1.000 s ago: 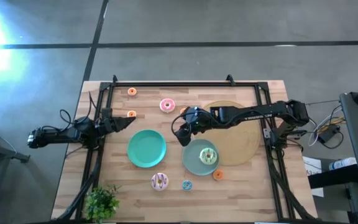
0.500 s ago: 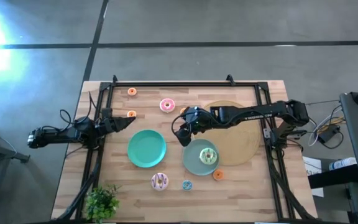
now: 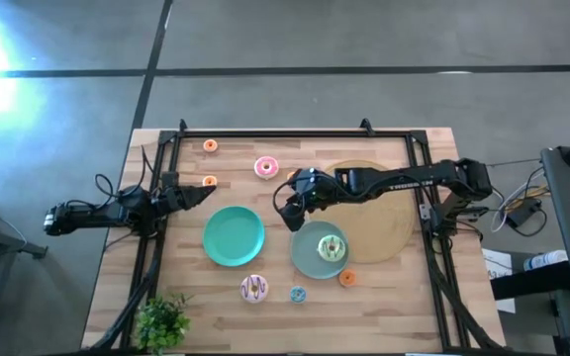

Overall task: Pick & Place donuts
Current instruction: Put the big pink donut on the gray plate

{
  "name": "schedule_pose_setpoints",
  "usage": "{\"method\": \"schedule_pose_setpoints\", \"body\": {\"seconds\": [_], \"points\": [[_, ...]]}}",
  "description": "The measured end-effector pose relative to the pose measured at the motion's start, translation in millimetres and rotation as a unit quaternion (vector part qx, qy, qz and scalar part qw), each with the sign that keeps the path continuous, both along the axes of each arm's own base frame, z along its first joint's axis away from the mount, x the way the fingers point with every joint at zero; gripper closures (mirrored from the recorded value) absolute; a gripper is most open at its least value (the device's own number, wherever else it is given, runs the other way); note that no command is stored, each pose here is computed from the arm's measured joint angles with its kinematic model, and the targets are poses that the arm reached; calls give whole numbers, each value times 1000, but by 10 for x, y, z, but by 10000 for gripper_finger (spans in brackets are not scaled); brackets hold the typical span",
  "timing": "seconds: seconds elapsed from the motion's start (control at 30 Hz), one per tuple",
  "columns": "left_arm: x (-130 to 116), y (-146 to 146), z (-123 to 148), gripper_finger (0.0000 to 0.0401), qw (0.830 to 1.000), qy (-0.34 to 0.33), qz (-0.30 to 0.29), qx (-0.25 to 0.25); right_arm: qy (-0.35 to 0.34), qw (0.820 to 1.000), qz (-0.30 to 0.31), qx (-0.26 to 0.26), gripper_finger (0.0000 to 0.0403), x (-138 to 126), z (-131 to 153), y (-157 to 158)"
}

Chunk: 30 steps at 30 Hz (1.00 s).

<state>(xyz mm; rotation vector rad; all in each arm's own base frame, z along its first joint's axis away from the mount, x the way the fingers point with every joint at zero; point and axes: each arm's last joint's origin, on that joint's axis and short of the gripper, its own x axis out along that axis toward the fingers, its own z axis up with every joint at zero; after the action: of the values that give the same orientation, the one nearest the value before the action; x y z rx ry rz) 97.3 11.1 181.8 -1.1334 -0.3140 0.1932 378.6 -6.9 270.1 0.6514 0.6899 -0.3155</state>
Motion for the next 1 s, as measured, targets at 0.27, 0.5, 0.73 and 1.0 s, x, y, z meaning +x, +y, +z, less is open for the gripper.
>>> {"method": "schedule_pose_setpoints", "body": {"seconds": [0.27, 0.5, 0.73, 1.0], "points": [[0, 0, 0, 234, 1000, 0, 0, 0, 0, 1000, -1, 1, 179, -2, 2, -11], [0, 0, 0, 234, 1000, 0, 0, 0, 0, 1000, -2, 1, 179, -2, 2, -20], [0, 0, 0, 234, 1000, 0, 0, 0, 0, 1000, 0, -2, 179, -2, 2, -24], [0, 0, 0, 234, 1000, 0, 0, 0, 0, 1000, -2, -1, 179, -2, 2, -23]]}}
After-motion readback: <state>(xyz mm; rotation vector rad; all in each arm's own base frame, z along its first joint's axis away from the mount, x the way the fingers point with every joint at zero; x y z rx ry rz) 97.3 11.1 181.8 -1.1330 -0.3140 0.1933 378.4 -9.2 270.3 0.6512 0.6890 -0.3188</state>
